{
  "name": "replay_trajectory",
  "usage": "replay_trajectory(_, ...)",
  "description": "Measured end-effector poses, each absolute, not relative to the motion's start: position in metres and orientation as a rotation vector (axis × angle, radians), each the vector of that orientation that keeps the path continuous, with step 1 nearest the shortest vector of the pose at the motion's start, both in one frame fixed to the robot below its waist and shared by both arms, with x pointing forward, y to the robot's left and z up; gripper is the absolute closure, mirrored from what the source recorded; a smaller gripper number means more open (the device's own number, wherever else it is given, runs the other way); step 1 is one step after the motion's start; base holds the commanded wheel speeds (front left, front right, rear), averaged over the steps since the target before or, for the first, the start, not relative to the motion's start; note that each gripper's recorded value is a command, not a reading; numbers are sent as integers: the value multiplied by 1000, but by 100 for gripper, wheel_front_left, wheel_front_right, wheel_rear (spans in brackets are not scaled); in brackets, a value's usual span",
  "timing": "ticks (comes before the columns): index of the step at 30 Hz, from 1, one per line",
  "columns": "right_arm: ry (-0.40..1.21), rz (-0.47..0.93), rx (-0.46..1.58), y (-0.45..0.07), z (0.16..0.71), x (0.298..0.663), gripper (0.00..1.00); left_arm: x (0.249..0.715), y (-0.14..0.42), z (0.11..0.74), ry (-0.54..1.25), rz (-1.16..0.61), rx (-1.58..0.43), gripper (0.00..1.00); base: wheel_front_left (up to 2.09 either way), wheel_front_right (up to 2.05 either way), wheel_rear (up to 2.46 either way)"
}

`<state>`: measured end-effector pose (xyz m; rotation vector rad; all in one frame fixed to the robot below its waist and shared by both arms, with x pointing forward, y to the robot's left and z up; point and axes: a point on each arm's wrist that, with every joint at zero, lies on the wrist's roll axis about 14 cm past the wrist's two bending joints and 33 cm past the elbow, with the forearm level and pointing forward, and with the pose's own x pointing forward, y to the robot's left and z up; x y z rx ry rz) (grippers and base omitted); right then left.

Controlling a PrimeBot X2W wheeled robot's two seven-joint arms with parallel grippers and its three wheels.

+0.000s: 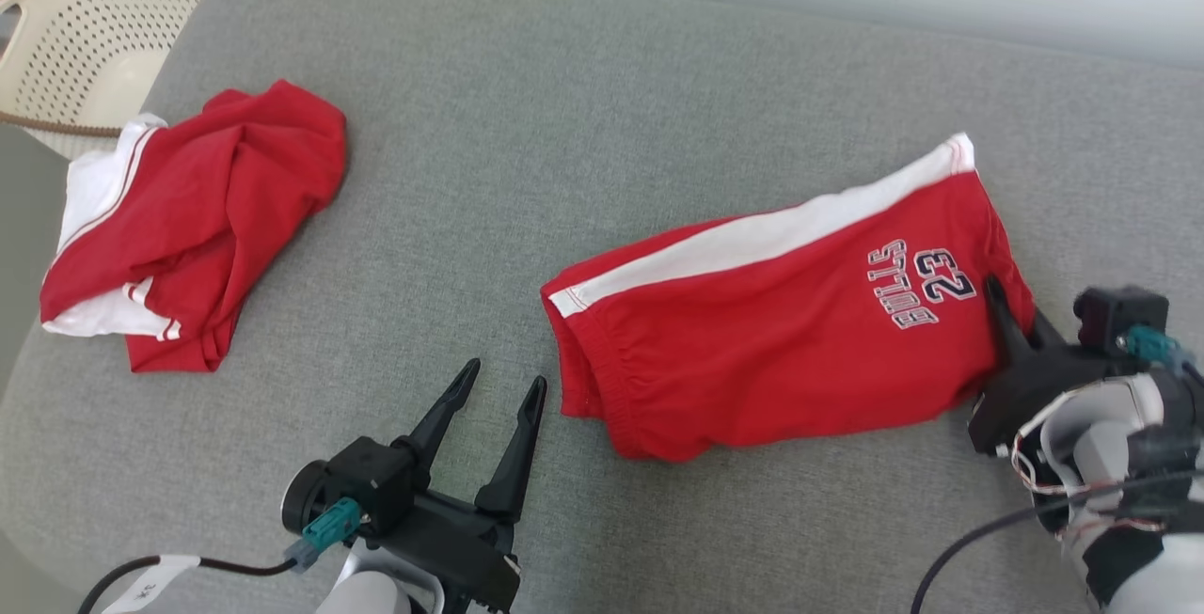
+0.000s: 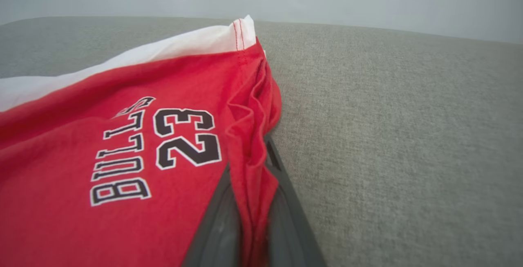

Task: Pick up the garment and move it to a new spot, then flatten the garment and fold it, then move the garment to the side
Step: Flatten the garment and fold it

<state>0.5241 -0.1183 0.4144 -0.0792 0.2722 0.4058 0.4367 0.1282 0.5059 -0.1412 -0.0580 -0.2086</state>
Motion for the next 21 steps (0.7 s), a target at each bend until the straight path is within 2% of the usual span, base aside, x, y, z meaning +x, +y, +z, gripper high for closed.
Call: replay_trajectory(21, 248, 172, 107, -176, 421, 431, 100, 409, 117, 508, -63, -231, -133, 0, 0, 0, 0)
